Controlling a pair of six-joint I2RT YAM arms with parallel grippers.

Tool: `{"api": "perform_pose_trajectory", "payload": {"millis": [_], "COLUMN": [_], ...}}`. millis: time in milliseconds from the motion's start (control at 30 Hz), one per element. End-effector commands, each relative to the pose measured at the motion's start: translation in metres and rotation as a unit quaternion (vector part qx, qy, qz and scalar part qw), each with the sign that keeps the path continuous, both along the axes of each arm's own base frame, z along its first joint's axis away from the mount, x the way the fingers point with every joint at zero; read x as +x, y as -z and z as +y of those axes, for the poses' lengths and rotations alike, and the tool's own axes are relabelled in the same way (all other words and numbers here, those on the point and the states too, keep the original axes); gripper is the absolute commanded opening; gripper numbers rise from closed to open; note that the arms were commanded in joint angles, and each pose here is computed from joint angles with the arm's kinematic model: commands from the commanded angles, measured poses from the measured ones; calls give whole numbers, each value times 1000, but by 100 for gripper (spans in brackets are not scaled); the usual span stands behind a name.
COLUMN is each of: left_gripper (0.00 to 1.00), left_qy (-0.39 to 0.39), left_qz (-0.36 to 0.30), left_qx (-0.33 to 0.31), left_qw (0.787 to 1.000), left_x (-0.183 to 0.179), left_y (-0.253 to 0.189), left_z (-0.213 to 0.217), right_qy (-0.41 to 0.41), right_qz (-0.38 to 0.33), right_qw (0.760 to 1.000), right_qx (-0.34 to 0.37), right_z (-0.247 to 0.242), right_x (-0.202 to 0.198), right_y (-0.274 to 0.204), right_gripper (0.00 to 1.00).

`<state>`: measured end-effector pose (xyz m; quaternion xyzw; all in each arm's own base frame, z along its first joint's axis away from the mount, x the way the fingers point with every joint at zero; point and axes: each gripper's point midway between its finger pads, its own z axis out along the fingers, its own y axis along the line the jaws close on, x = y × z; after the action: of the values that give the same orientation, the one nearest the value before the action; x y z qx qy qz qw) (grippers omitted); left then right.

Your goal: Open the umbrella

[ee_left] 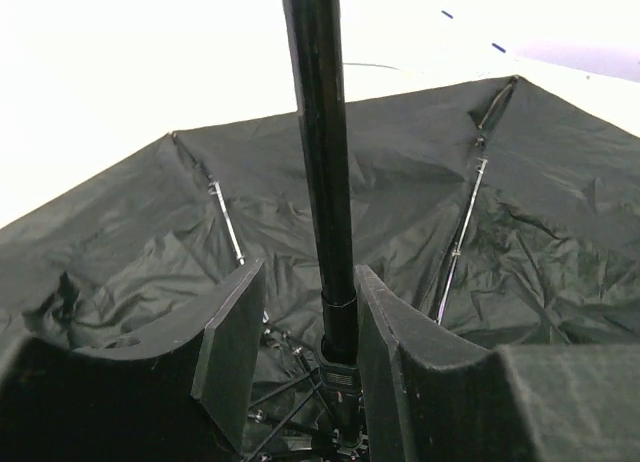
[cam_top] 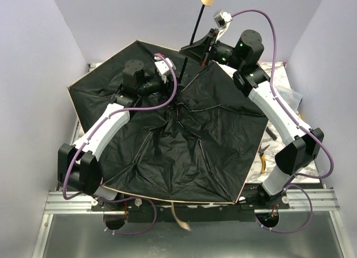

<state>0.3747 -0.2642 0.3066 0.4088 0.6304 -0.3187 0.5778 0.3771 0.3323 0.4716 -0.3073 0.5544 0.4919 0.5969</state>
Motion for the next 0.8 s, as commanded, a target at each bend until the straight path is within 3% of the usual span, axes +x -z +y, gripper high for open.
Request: {"api": "perform_pose_trajectory", "payload": {"millis": [0,400,433,500,533,567,733,767], "left_gripper": [41,36,35,18,4,0,0,0], "left_qy": [-52,-98,-105,-111,-114,-117,-105,-106], "left_qz": [164,195,198,202,194,182,53,34], "left_qx": [107,171,173,165,152,139,86,74], "left_qw": [979,961,959,959,962,966,989,991], "left_x": [6,23,26,31,35,39,55,57], "left_y": [121,149,150,147,137,127,31,12], "left_z": [37,61,65,71,71,72,63,62], "right_qy": [-9,-14,-13,-14,-15,-17,-22,-26], "right_qz": [-167,-202,-204,-207,-203,-197,-142,-125], "right_qw": [978,969,968,968,969,972,987,990], "right_qx": [124,142,143,142,136,129,73,60], "right_z": [-39,-48,-49,-50,-49,-47,-39,-37], "right_x": [-65,-84,-85,-88,-86,-85,-74,-72], "right_y": [-146,-169,-171,-171,-166,-159,-93,-75], "right_gripper": [0,0,0,0,0,0,0,5]}}
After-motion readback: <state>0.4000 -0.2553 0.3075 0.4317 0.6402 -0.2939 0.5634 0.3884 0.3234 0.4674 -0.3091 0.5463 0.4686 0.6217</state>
